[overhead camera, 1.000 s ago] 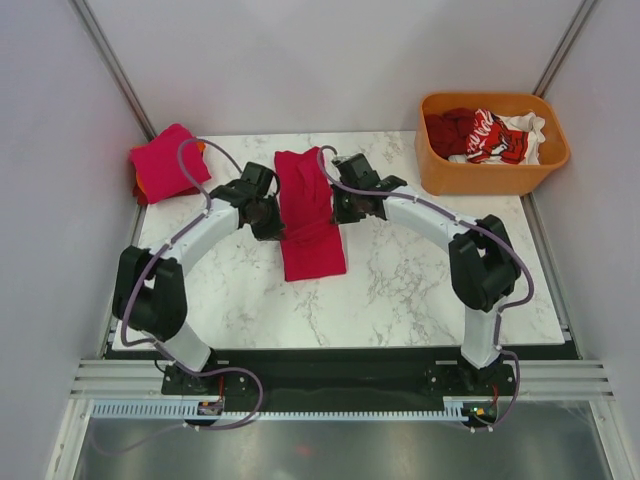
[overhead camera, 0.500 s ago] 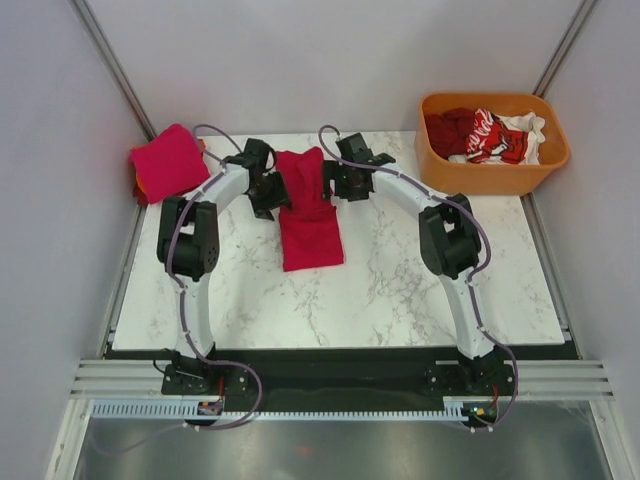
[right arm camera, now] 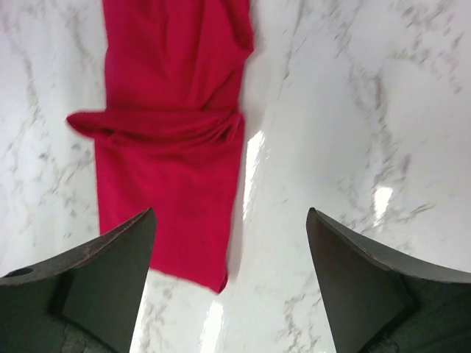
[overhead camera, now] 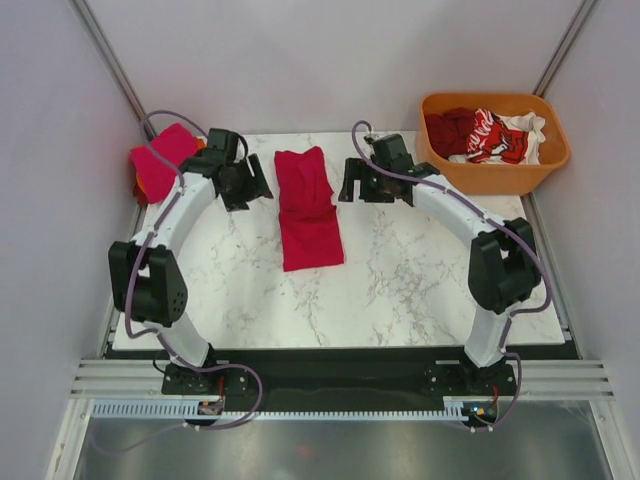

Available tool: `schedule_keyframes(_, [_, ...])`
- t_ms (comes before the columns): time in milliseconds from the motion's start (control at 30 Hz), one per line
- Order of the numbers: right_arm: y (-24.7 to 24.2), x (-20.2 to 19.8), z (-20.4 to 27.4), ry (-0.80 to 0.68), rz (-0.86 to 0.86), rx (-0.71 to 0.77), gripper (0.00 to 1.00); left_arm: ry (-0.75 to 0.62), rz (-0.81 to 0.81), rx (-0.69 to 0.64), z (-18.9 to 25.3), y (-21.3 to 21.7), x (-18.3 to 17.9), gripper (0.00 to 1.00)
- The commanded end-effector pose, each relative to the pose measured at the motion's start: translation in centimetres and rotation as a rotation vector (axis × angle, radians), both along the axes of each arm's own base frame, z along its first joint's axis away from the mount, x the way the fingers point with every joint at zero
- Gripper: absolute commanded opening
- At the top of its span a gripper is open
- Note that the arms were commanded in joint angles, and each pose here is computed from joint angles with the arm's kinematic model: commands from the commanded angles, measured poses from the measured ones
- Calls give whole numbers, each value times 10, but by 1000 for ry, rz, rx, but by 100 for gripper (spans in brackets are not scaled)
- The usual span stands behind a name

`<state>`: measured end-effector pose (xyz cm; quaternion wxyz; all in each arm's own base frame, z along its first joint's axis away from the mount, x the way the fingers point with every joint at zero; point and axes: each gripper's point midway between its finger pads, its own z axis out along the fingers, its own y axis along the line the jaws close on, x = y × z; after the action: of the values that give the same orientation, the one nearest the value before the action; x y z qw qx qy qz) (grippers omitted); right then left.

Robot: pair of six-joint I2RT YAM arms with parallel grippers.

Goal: Fold and stack the t-shirts
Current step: Fold the tshirt

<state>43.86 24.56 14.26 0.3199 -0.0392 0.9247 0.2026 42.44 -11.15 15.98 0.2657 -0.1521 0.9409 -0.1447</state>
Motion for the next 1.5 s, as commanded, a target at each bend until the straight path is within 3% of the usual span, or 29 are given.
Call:
schedule_keyframes(0, [21,-39,-22,80,72,158,90,105,-64,18,-32,-20,-67,75])
schedule_keyframes(100, [36,-70,-48,176,142,254,90,134,-128,-116,-68,-55,-100,75])
schedule_keyframes(200, [47,-77,-56,189,201,289,87,161,-152,-140,-90,-67,-116,74])
schedule_keyframes(367, [79,-50,-42,151,265,333,62,191,-175,-135,-112,-80,-125,72])
schedule_keyframes(533, [104,-39,-45,180,301,369,54,216,-173,-115,-129,-81,-122,71])
schedule_keyframes(667, [125,-31,-44,182,323,395,33,259,-157,-88,-147,-78,-127,68])
schedule_keyframes(867, [150,-29,-64,235,343,410,18,304,-140,-66,-161,-71,-143,61])
schedule_keyframes(1000, [157,-25,-83,264,335,406,17,333,-133,-59,-168,-66,-156,57])
schedule_keyframes(1200, [161,23,-74,172,316,386,18,355,-133,-43,-174,-61,-168,57])
schedule_keyframes(1333, [165,67,-37,66,304,449,25,359,-139,-45,-174,-61,-171,56])
schedule_keyframes(1467, [143,116,-37,-45,178,393,35,344,-145,-49,-169,-61,-172,56])
